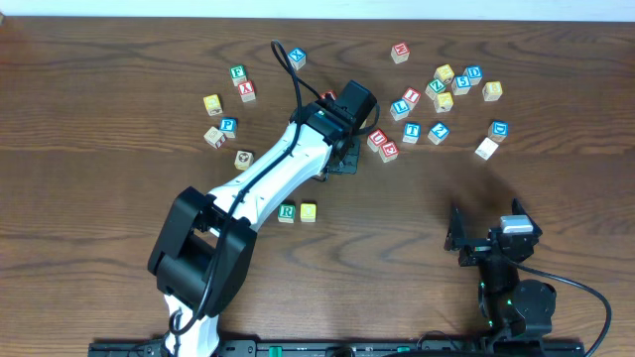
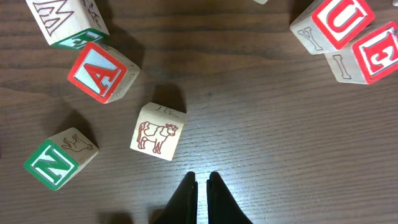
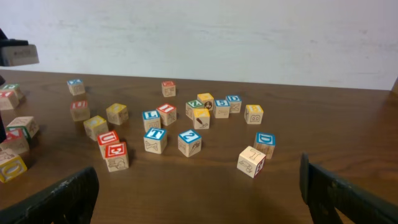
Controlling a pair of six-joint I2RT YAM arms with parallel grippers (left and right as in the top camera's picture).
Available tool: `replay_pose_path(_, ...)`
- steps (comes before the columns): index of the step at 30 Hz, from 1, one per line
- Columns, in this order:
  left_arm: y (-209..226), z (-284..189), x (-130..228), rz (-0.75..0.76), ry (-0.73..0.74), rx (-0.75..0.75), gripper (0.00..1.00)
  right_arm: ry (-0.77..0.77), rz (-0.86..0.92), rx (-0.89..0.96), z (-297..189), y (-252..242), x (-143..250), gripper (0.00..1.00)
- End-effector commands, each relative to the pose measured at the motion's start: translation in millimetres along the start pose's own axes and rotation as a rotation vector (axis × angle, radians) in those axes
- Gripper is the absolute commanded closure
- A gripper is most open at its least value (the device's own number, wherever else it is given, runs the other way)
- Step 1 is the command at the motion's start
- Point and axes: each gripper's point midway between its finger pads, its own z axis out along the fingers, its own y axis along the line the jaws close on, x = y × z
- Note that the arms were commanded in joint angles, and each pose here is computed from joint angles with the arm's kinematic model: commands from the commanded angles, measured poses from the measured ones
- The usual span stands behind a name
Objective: Spell out ROBOT
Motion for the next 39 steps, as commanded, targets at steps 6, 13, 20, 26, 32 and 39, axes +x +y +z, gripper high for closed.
replay_pose_path(6,9.2,18.8,4.5,-0.017,0.032,-0.033,0.92,0.0,0.007,0.006,-0.2,-1.3,0.5,0.01)
replay_pose_path(13,19.1,21.3,0.6,-0.042,0.03,-0.039,0.93,0.0,0.007,0.006,-0.2,-1.3,0.5,0.01)
replay_pose_path(20,24.9,26.8,6.1,-0.066,0.061,-0.021,0.93,0.0,0.007,0.006,-0.2,-1.3,0.5,0.01)
replay_pose_path(26,19.5,27.5,4.7,-0.057,0.049,-0.013,0.92,0.0,0.007,0.006,-0.2,-1.3,0.5,0.01)
replay_pose_path(32,21.6,36.2,9.9,-0.058,0.058,-0.018,0.93,0.0,0.007,0.006,-0.2,-1.3,0.5,0.01)
replay_pose_path(39,21.9,38.7,11.2,-0.069,0.057,-0.017,0.93,0.0,0.007,0.006,-0.2,-1.3,0.5,0.01)
